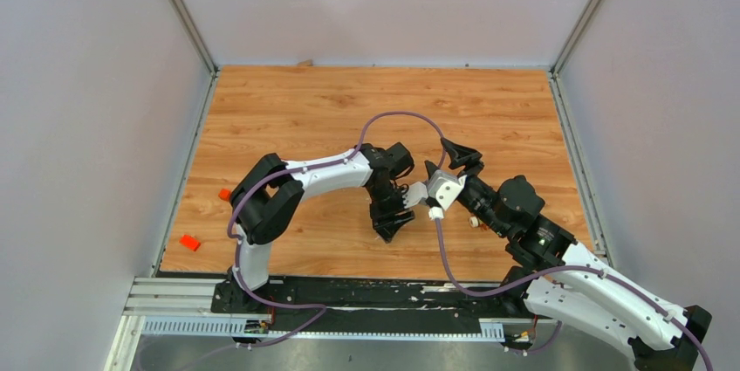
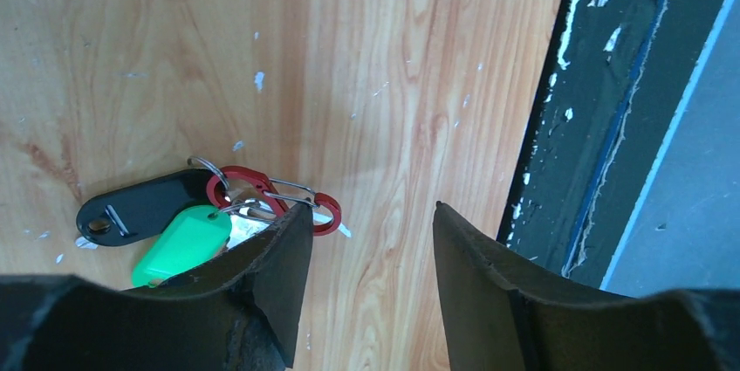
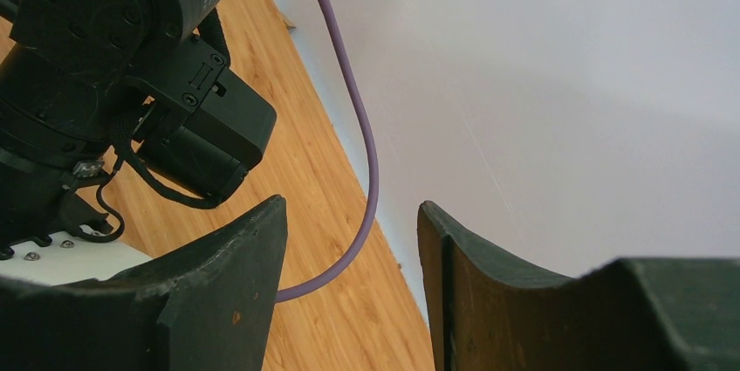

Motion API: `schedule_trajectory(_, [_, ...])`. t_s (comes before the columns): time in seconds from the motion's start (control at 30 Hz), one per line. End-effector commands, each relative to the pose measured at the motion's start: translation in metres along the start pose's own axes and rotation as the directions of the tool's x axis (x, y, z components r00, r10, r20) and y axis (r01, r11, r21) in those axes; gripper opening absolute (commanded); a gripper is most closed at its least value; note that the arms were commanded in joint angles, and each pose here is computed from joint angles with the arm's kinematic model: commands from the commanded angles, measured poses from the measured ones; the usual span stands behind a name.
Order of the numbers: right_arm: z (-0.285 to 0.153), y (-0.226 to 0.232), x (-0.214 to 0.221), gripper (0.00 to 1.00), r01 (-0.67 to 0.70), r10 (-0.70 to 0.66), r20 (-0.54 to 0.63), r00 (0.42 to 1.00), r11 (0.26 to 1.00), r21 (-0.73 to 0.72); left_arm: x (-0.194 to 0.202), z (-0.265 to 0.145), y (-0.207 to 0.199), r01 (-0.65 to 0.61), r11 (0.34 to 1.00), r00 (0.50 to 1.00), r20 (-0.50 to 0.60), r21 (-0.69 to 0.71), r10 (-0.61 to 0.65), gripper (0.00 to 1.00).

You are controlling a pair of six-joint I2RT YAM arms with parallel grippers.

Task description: Put the keys on the keyring

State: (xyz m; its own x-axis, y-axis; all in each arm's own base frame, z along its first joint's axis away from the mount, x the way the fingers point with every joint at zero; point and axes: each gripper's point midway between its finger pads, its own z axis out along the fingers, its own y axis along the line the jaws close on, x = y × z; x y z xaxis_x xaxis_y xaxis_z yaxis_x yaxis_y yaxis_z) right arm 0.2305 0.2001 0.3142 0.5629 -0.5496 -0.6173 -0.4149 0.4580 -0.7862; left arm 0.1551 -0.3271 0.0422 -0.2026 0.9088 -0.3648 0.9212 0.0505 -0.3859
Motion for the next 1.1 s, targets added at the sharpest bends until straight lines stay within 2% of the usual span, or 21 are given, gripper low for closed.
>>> schedule_trajectory(0.0, [-0.003,-0.018,-0.011,0.57,-0.016,0.014,0.029,0.999,0.999,0.052,-0.018,-0.013,-0.014,-0.039,0.998,0.997,0.062,0.043,0.036,0.62])
schedule_trajectory(0.27, [-0.003,-0.017,-0.01,0.57,-0.013,0.011,0.026,1.0,0.999,0.052,-0.02,-0.023,-0.002,-0.022,1.0,0.996,0.09,-0.017,0.024,0.77])
schedule_trajectory(0.43, [-0.002,-0.016,-0.009,0.57,-0.012,0.011,0.024,1.0,0.999,0.051,-0.02,-0.025,0.0,-0.014,1.0,0.995,0.097,-0.021,0.016,0.82])
schedule_trajectory(0.57, [-0.003,-0.017,-0.01,0.57,-0.014,0.012,0.027,1.0,0.998,0.054,-0.022,-0.03,0.001,-0.013,1.0,0.993,0.114,-0.028,0.016,0.93])
schedule_trajectory(0.67, [-0.004,-0.019,-0.011,0.57,-0.016,0.014,0.031,0.999,0.998,0.057,-0.022,-0.037,0.006,-0.011,0.998,0.991,0.13,-0.057,0.018,0.95])
schedule_trajectory(0.8, [-0.005,-0.021,-0.013,0.57,-0.021,0.018,0.036,0.999,0.998,0.063,-0.025,-0.055,0.017,0.01,0.992,0.983,0.181,-0.123,0.013,0.97])
schedule_trajectory(0.93, [-0.005,-0.023,-0.013,0.59,-0.033,0.03,0.035,0.999,0.997,0.075,-0.023,-0.085,0.044,0.068,0.961,0.971,0.237,-0.268,-0.002,0.99])
schedule_trajectory(1.07, [-0.004,-0.027,-0.011,0.65,-0.052,0.05,0.025,0.998,0.995,0.085,-0.018,-0.107,0.063,0.093,0.928,0.956,0.292,-0.36,0.018,1.0])
